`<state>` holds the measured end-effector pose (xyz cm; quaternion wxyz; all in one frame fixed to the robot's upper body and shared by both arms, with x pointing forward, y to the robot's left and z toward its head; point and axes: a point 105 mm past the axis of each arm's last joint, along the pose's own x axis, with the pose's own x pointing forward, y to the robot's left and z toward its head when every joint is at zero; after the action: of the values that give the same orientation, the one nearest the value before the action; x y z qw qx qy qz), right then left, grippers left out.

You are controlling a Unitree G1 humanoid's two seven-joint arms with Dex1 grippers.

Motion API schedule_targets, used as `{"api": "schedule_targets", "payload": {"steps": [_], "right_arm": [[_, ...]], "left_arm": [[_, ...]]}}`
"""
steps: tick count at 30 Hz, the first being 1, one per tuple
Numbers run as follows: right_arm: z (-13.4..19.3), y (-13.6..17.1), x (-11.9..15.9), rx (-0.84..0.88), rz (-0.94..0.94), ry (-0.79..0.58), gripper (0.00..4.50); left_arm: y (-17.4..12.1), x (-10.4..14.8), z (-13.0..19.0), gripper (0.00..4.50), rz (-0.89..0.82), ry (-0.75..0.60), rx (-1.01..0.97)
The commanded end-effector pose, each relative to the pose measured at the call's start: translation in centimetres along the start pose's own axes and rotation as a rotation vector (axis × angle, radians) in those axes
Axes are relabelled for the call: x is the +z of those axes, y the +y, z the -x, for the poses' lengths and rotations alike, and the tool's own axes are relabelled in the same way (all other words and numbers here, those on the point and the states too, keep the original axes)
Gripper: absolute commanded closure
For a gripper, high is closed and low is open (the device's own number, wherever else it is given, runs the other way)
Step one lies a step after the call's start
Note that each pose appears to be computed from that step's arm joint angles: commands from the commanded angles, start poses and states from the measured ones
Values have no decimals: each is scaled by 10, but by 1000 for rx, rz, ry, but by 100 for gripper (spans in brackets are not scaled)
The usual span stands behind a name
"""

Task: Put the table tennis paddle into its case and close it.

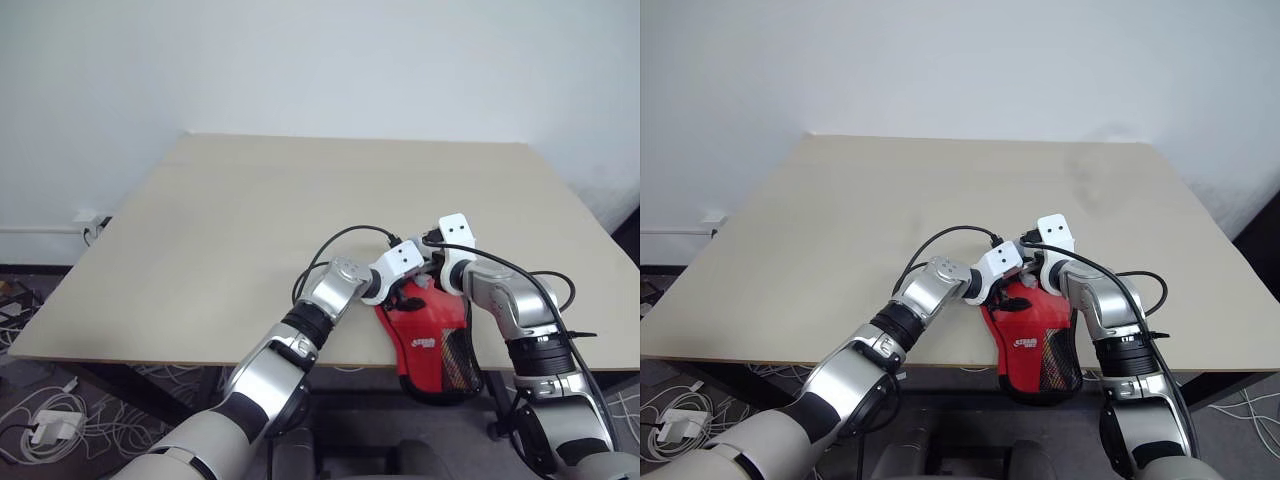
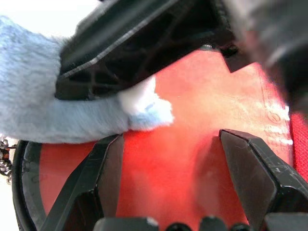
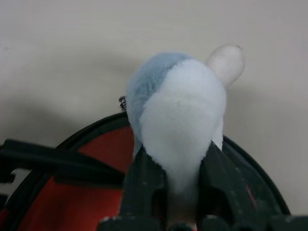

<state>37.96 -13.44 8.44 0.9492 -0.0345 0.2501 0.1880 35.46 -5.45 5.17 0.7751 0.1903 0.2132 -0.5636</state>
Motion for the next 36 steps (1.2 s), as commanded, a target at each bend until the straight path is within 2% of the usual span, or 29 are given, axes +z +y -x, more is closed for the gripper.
{"api": "schedule_targets", "payload": {"steps": [1,9,18,23,28,36], "right_arm": [[2,-11,15,-57,16,-57,430],[20,-64,34,-281,61,-139,430],[43,-102,35,-428,180,-115,430],[55,-116,8,-468,220,-24,430],[85,-122,-9,-399,190,8,430],[146,-148,-35,-379,209,94,430]], "left_arm": [[0,-28,-2,118,29,119,19],[-3,-34,-2,118,74,141,6],[-7,-35,-6,118,95,144,-7],[-9,-35,-7,118,122,141,-10],[-9,-31,-9,118,120,132,-5],[-11,-34,-14,118,126,131,1]]}}
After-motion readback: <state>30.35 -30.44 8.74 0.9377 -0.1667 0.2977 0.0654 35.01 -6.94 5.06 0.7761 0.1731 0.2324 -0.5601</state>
